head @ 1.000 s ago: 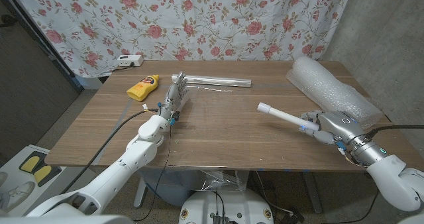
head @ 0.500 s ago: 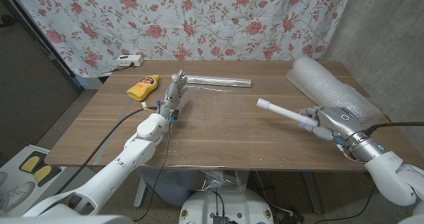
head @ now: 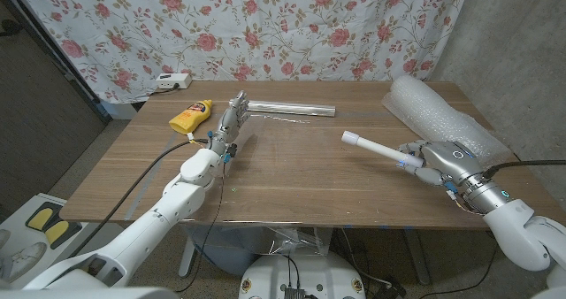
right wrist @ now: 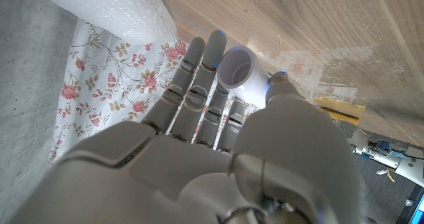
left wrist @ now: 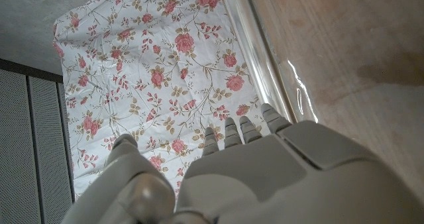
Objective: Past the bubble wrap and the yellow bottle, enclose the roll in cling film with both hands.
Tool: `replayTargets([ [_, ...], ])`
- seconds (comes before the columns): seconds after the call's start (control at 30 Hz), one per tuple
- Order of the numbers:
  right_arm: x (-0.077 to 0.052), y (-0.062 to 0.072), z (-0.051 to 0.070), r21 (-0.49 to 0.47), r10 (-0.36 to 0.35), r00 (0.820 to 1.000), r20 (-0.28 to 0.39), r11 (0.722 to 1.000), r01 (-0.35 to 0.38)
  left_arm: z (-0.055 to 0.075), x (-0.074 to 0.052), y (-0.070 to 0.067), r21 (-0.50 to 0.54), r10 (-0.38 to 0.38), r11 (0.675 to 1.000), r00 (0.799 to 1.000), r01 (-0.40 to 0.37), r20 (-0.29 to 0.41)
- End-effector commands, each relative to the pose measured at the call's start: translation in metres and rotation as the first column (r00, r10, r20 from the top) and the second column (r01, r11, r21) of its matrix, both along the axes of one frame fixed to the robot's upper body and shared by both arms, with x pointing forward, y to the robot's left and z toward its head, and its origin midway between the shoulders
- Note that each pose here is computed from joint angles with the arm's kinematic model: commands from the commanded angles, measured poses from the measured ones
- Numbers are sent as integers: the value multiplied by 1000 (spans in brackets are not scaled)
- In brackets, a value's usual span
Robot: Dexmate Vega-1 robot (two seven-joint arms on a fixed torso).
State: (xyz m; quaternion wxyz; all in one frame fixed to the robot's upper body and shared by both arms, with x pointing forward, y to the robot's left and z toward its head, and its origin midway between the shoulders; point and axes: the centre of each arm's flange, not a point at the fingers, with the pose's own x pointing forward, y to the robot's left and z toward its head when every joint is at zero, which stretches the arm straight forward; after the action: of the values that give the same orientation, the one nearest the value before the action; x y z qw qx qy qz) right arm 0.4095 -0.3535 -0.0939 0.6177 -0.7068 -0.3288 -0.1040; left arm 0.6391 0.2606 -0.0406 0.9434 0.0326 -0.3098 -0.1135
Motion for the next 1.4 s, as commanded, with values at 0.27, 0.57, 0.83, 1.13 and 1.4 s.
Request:
replayTargets([
  [0.27,1,4,3,-8,-12,1000,3,1000,12,25,-3,7,99,62,993,997,-66,49],
  [0.57,4,4,6,-11,-14,1000,-4,1000,14,30,-4,9,103,118,986,988,-128,97],
  [0.83,7,3,11,-25,-20,1000,-5,999,20,37,-5,12,141,154,975,981,-170,119],
  [1.13,10,1,16,-31,-25,1000,-1,999,25,43,-3,16,156,172,969,978,-190,120],
  [1.4,14,1,18,-30,-24,1000,-2,999,24,45,0,17,167,205,960,970,-226,132],
])
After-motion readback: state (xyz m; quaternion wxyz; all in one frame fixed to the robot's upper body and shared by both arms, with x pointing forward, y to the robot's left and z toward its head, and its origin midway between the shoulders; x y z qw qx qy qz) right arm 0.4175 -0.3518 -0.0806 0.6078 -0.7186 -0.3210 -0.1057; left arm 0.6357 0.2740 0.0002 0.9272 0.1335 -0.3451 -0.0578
